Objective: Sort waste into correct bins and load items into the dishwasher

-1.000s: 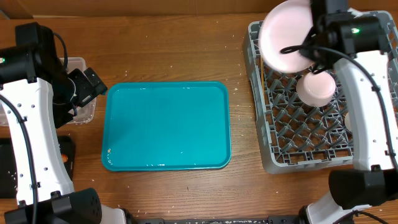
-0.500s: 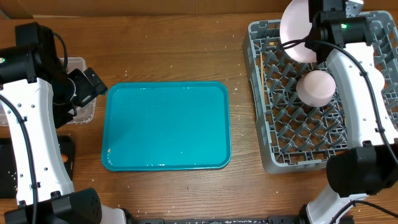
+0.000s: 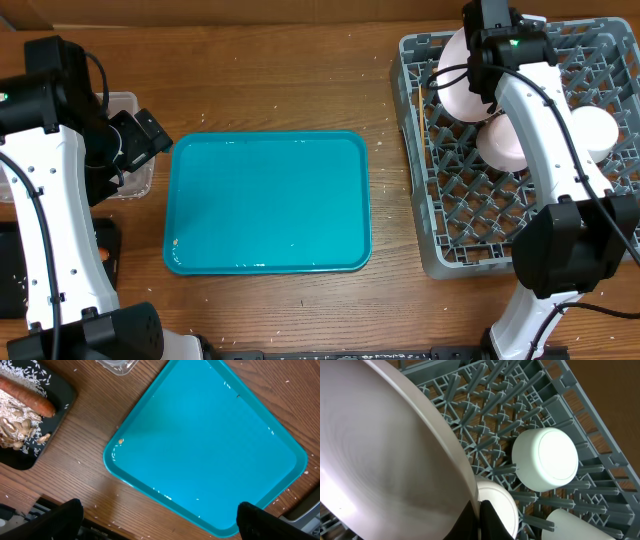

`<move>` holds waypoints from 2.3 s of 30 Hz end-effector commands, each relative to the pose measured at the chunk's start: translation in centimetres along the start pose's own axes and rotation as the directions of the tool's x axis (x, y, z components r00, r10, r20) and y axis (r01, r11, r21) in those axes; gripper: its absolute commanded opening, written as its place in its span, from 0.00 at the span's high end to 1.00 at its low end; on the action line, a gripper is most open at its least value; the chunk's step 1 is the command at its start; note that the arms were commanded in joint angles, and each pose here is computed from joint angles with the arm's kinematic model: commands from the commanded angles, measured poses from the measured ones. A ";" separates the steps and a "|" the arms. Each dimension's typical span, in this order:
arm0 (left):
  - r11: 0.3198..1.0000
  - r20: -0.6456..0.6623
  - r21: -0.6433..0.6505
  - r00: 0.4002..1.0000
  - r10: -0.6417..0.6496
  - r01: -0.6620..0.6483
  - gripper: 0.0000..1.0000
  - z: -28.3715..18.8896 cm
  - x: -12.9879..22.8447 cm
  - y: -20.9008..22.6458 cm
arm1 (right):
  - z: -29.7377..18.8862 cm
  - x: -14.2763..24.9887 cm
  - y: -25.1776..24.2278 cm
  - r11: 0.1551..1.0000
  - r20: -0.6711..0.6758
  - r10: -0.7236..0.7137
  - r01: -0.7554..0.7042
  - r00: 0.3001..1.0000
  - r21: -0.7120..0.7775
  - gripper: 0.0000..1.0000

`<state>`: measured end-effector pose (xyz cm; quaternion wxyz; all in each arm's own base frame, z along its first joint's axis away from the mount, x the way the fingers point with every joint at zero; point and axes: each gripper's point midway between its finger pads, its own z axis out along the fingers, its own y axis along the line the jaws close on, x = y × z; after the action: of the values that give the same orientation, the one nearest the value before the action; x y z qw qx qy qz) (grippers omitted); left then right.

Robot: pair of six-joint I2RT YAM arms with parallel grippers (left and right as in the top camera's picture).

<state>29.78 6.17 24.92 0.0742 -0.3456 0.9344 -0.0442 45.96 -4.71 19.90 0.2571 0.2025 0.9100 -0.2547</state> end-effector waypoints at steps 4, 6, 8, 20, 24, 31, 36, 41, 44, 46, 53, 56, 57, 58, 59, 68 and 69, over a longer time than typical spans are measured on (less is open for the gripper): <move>1.000 -0.003 -0.003 1.000 -0.014 0.014 0.00 0.1 0.0 0.1 | -1.5 1.0 1.9 0.998 0.013 -0.066 0.066 0.998 0.001 0.94; 1.000 -0.003 -0.003 1.000 -0.014 0.014 0.00 0.1 0.0 0.1 | -2.0 1.3 2.3 0.998 0.009 -0.063 0.063 0.998 -0.006 0.85; 1.000 -0.003 -0.003 1.000 -0.014 0.014 0.00 0.1 0.0 0.1 | -3.1 1.7 2.9 0.996 -0.016 -0.073 0.072 0.997 -0.052 0.75; 1.000 -0.003 -0.003 1.000 -0.014 0.014 0.00 0.1 0.0 0.1 | -17.2 2.7 -1.4 0.880 -0.116 0.077 -0.122 0.990 -0.459 0.00; 1.000 -0.003 -0.003 1.000 -0.013 0.013 0.00 0.1 0.0 0.1 | -20.4 5.7 -4.7 0.865 -0.160 0.087 -0.154 0.983 -0.477 0.00; 1.000 -0.003 -0.003 1.000 -0.014 0.014 0.00 0.1 0.0 0.1 | -22.9 13.0 -8.2 0.847 -0.123 0.113 -0.160 0.986 -0.506 0.02; 1.000 -0.003 -0.003 1.000 -0.014 0.014 0.00 0.1 0.0 0.1 | -20.8 17.4 -8.6 0.777 -0.132 0.252 -0.282 0.959 -0.563 0.00; 1.000 -0.003 -0.003 1.000 -0.014 0.014 0.00 0.1 0.0 0.1 | -18.0 20.8 -8.6 0.793 -0.194 0.269 -0.331 0.943 -0.511 0.00; 1.000 -0.003 -0.003 1.000 -0.013 0.013 0.00 0.1 0.0 0.1 | -17.5 21.2 -8.4 0.811 -0.205 0.251 -0.321 0.946 -0.489 0.00; 1.000 -0.003 -0.003 1.000 -0.014 0.014 0.00 0.1 0.0 0.1 | -17.3 21.3 -8.1 0.819 -0.210 0.242 -0.315 0.947 -0.480 0.00; 1.000 -0.003 -0.003 1.000 -0.014 0.014 0.00 0.1 0.0 0.1 | -16.5 21.4 -7.3 0.844 -0.228 0.214 -0.298 0.950 -0.445 0.00; 1.000 -0.003 -0.003 1.000 -0.013 0.013 0.00 0.1 0.0 0.1 | -16.2 21.5 -6.9 0.855 -0.237 0.202 -0.288 0.950 -0.430 0.00; 1.000 -0.003 -0.003 1.000 -0.014 0.014 0.00 0.1 0.0 0.1 | -16.1 21.5 -6.8 0.859 -0.238 0.194 -0.282 0.952 -0.426 0.00; 1.000 -0.003 -0.003 1.000 -0.013 0.013 0.00 0.1 0.0 0.1 | -15.9 21.6 -6.8 0.867 -0.239 0.188 -0.275 0.953 -0.416 0.00; 1.000 -0.003 -0.003 1.000 -0.014 0.014 0.00 0.1 0.0 0.1 | -15.8 21.6 -6.7 0.872 -0.238 0.177 -0.264 0.955 -0.411 0.00; 1.000 -0.003 -0.003 1.000 -0.014 0.014 0.00 0.1 0.0 0.1 | -16.5 18.7 -4.7 0.667 -0.047 0.259 -0.214 0.965 -0.713 0.00; 1.000 -0.003 -0.003 1.000 -0.014 0.014 0.00 0.1 0.0 0.1 | -16.3 18.7 -4.4 0.627 -0.022 0.281 -0.201 0.959 -0.752 0.00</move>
<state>29.78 6.17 24.87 0.0736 -0.3456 0.9344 -0.0442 23.86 5.07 23.93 0.3681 0.2512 0.8854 0.1318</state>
